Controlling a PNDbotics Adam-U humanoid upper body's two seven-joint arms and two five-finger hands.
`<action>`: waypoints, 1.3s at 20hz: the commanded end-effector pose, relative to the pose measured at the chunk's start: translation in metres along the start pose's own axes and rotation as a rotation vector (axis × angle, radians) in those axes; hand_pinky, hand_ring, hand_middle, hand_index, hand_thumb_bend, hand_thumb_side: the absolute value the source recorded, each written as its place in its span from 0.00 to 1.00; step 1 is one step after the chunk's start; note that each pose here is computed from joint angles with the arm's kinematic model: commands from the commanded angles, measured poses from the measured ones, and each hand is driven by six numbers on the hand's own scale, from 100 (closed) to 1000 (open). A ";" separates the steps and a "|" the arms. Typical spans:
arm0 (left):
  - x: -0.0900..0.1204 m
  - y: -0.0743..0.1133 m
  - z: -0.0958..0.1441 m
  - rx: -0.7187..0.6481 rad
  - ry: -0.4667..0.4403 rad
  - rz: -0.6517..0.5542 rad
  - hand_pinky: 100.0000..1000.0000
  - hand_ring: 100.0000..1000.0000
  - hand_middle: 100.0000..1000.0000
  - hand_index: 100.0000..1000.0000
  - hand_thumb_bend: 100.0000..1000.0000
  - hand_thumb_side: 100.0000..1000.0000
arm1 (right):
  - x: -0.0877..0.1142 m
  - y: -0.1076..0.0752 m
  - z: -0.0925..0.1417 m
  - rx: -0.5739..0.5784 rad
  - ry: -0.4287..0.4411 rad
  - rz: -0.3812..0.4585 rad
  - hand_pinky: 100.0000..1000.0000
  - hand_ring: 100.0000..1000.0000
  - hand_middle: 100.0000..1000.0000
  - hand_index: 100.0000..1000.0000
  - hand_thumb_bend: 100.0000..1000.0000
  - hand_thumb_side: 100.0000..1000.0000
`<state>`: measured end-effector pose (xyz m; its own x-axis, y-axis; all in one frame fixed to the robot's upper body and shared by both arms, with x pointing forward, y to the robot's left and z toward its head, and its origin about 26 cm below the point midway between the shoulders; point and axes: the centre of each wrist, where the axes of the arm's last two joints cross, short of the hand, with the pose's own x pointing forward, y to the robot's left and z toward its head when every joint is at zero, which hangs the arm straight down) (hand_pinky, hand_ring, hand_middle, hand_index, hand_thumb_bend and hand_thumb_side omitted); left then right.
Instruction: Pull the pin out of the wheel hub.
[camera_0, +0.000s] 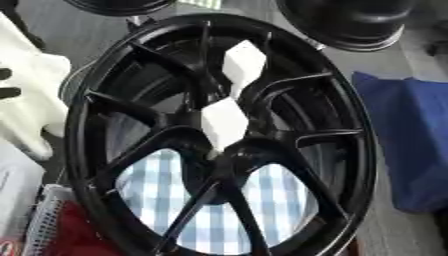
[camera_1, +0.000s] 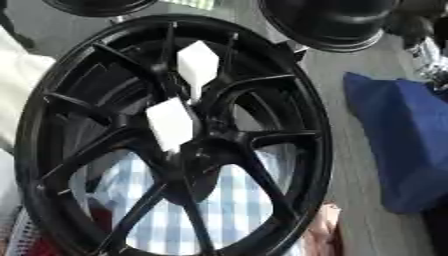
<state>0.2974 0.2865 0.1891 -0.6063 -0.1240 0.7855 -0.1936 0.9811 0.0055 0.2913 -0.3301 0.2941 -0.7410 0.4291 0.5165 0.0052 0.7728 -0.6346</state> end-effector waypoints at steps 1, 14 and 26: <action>0.008 0.002 -0.002 -0.019 -0.025 -0.020 0.60 0.67 0.61 0.71 0.01 0.74 | 0.025 -0.019 -0.015 0.131 -0.028 0.162 0.86 0.75 0.60 0.73 0.00 0.23; 0.009 0.003 -0.003 -0.038 -0.033 -0.043 0.59 0.67 0.60 0.71 0.03 0.73 | 0.052 -0.025 -0.038 0.451 -0.133 0.463 0.86 0.78 0.67 0.75 0.00 0.11; 0.012 -0.002 -0.007 -0.054 -0.042 -0.027 0.59 0.67 0.60 0.70 0.02 0.73 | 0.062 -0.009 -0.054 0.631 -0.173 0.574 0.88 0.83 0.73 0.80 0.00 0.16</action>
<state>0.2986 0.2841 0.1931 -0.6090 -0.1449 0.7798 -0.1770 0.9832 0.0444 0.2864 -0.2864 0.3552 -0.8332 0.5530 0.0014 0.0489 0.0761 -0.9959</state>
